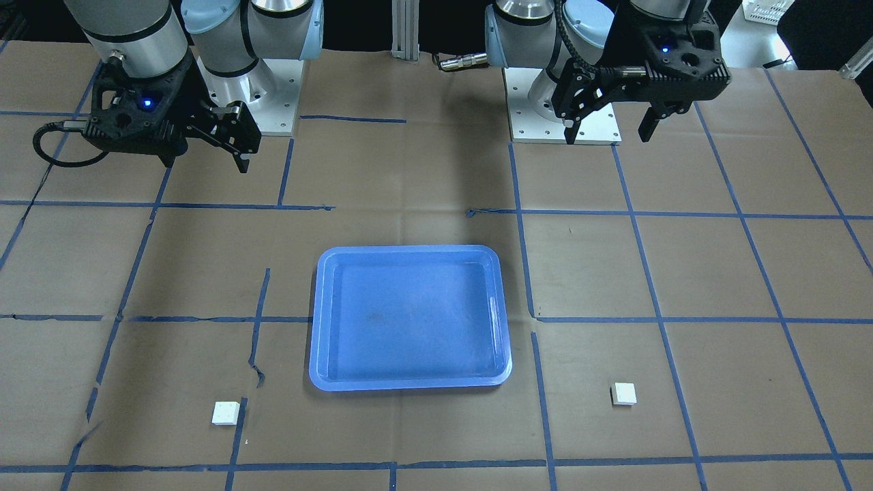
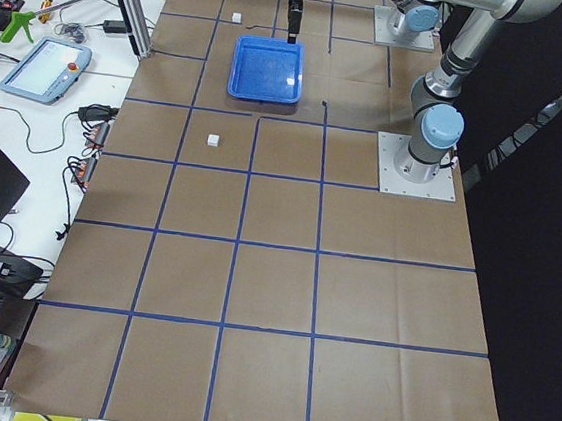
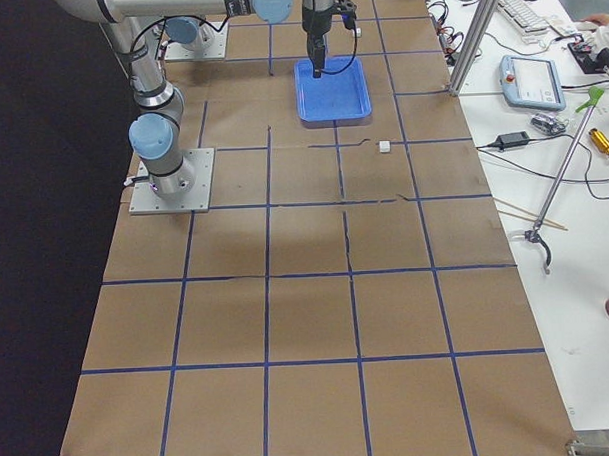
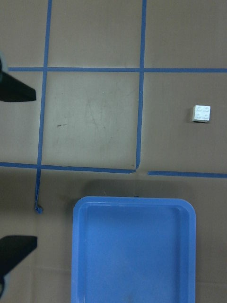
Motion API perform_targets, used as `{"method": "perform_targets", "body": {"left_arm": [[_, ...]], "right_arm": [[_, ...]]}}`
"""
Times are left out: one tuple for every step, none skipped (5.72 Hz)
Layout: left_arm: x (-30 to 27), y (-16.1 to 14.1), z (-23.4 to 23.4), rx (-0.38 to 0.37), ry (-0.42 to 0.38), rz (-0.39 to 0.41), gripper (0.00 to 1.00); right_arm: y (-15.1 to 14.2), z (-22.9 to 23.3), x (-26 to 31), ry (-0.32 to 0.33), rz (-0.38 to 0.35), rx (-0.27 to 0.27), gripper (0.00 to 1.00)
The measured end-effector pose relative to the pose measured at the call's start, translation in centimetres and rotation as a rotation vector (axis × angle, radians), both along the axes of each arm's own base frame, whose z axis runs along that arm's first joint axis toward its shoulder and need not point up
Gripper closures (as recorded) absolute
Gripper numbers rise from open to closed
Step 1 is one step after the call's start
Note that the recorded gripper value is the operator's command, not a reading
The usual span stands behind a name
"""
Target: Assemble white blocks and place on blue tray
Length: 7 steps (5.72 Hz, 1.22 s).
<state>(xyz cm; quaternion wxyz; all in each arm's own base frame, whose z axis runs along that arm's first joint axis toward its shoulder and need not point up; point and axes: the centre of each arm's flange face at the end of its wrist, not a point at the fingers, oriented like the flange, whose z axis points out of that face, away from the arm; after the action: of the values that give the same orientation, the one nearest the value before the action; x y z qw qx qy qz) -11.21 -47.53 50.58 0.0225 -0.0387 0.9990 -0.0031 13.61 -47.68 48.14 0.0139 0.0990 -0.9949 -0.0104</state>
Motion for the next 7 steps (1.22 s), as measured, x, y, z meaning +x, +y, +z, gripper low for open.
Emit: {"method": "perform_targets", "body": {"left_arm": [[0.6, -1.8, -3.1, 0.011, -0.001, -0.005, 0.01], [1.1, -4.2, -6.2, -0.01, -0.004, -0.023, 0.01], [2.2, -6.9, -9.1, -0.017, -0.006, -0.035, 0.01], [5.0, -9.9, -12.8, 0.017, -0.003, -0.06, 0.01], [7.8, -12.6, -16.5, 0.03, 0.004, -0.087, 0.01], [9.5, -15.4, -19.2, 0.015, 0.006, -0.098, 0.01], [10.3, -17.9, -21.5, 0.017, 0.008, -0.099, 0.01]], "right_arm": [[0.0, 0.2, -0.1, -0.002, 0.162, 0.001, 0.0], [-0.2, 0.2, -0.1, -0.001, 0.308, -0.005, 0.0], [-0.7, 0.0, -0.1, 0.002, 0.427, -0.018, 0.0], [-1.8, -0.8, -0.1, 0.002, 0.54, -0.022, 0.0], [-3.8, -1.7, -0.1, 0.008, 0.672, -0.044, 0.0], [-5.8, -2.3, -0.2, 0.021, 0.805, -0.074, 0.0], [-7.8, -2.7, -0.4, 0.017, 0.927, -0.084, 0.0]]}}
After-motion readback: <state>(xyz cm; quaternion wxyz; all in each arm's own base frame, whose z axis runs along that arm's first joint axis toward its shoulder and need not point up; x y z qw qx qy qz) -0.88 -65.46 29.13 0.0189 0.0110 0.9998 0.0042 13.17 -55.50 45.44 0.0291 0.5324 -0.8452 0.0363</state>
